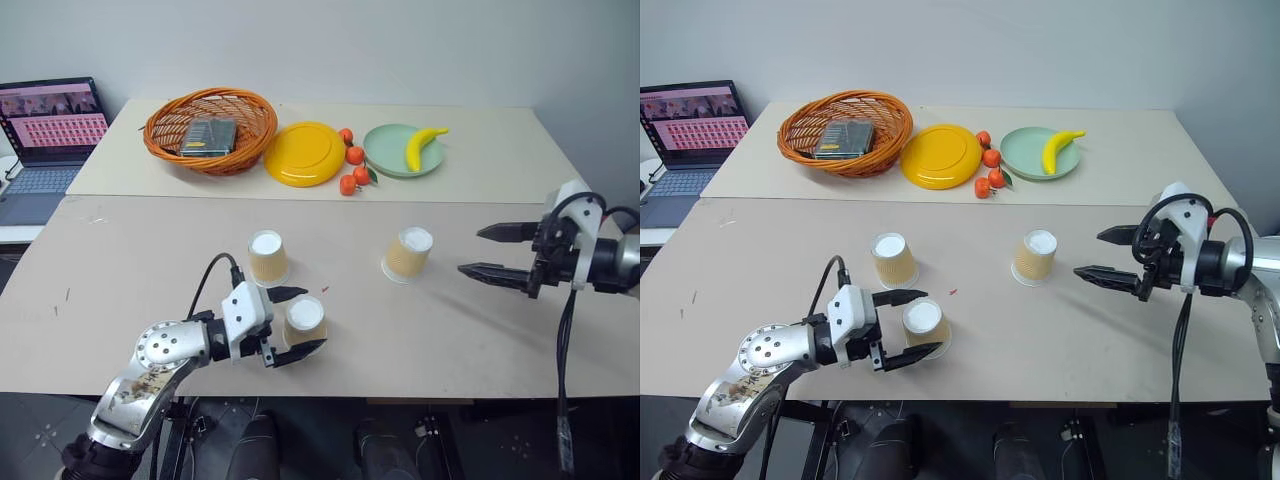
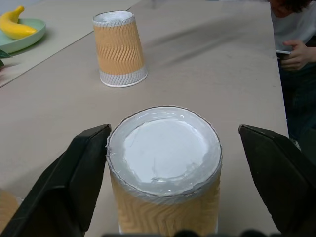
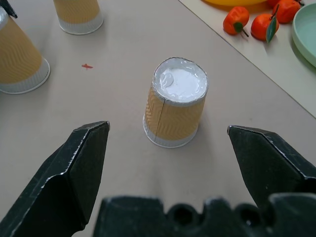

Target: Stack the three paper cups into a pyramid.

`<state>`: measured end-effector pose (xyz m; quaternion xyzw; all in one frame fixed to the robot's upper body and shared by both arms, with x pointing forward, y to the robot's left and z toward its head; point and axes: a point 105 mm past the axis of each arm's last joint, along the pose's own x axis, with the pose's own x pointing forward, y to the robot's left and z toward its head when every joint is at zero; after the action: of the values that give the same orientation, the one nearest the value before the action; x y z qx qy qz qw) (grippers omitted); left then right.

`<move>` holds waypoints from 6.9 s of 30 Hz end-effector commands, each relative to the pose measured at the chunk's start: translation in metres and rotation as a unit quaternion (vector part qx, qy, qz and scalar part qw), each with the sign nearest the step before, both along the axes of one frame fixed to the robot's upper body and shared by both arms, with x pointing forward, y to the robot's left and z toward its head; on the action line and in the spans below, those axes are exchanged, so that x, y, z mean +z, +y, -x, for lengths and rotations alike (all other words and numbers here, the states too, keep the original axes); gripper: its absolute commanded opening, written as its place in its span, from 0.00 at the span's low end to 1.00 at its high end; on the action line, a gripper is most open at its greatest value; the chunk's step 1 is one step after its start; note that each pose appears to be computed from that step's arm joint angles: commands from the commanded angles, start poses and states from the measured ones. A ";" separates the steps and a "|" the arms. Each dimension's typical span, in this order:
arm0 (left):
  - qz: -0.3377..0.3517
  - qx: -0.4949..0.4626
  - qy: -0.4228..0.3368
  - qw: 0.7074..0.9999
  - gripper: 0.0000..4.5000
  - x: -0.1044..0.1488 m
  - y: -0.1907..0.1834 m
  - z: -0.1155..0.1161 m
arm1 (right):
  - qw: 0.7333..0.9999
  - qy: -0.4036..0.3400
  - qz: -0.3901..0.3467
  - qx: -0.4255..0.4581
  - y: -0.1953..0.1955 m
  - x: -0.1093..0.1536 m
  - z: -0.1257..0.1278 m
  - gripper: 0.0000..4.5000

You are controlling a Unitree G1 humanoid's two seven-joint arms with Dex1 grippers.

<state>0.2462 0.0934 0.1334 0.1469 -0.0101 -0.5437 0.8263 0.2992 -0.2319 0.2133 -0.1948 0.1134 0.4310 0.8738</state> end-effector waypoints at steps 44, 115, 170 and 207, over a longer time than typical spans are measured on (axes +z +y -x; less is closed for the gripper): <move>-0.042 -0.194 -0.047 0.979 0.61 0.052 -0.053 -0.044 | 0.996 -0.055 -0.033 -0.065 -0.008 0.002 0.022 1.00; 0.001 0.071 -0.008 0.997 0.98 0.129 0.062 -0.035 | 0.975 0.003 -0.072 0.210 0.068 0.037 0.025 1.00; 0.116 0.266 -0.004 0.957 0.98 0.019 0.050 -0.100 | 0.987 0.004 -0.009 0.158 0.051 0.069 0.039 1.00; 0.032 0.026 0.029 0.999 0.59 0.000 0.014 -0.039 | 0.990 0.001 -0.008 0.140 0.042 0.055 0.032 1.00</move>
<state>0.2845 0.1102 0.1283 0.0941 0.0154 -0.5206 0.8485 0.2735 -0.1897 0.2526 -0.1847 0.1061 0.5526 0.8058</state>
